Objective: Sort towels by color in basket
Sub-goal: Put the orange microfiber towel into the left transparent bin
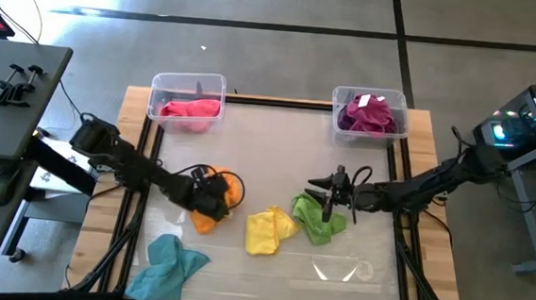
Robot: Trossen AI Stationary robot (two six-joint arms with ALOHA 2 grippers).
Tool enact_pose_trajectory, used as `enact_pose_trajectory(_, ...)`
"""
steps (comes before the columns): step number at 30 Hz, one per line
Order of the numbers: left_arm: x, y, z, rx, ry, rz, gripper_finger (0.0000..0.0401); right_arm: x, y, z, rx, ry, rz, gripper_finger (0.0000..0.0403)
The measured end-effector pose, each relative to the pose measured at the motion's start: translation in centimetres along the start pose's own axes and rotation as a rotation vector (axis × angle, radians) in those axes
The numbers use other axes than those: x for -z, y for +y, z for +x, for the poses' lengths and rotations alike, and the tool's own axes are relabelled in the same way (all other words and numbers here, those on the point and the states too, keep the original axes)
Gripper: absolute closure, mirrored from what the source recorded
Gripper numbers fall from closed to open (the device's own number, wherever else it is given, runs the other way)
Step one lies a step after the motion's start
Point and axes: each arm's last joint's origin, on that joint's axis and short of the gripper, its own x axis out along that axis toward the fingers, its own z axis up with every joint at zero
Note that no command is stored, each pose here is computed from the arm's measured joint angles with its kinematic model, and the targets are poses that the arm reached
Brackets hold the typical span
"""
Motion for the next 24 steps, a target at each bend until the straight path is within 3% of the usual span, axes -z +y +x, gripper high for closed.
enact_pose_trajectory(3, -0.2, 0.3, 0.8, 0.010, 0.044, -0.017, 0.0295, 0.3, 0.2, 0.6, 0.007, 0.022, -0.014, 0.0254)
enact_pose_trajectory(7, -1.1, 1.7, 0.3, 0.015, 0.056, -0.030, 0.0380, 0.8, 0.5, 1.3, 0.018, 0.047, -0.029, 0.0254)
enact_pose_trajectory(10, -2.1, 3.3, -1.5, 0.029, 0.023, -0.031, 0.0387, 0.9, 0.8, 1.9, 0.018, 0.055, -0.004, 0.0254)
enact_pose_trajectory(13, -3.7, 5.4, -4.6, 0.001, -0.099, -0.041, 0.0394, 1.0, 1.0, 2.4, 0.022, 0.065, 0.004, 0.0254)
enact_pose_trajectory(19, -7.9, 10.2, -11.8, -0.169, -0.514, 0.013, 0.0399, 0.9, 1.2, 2.9, 0.026, 0.064, -0.023, 0.0254)
enact_pose_trajectory(24, -10.6, 15.4, -16.1, -0.356, -0.721, 0.030, 0.0400, 0.3, 1.4, 3.2, 0.007, 0.043, -0.014, 0.0254)
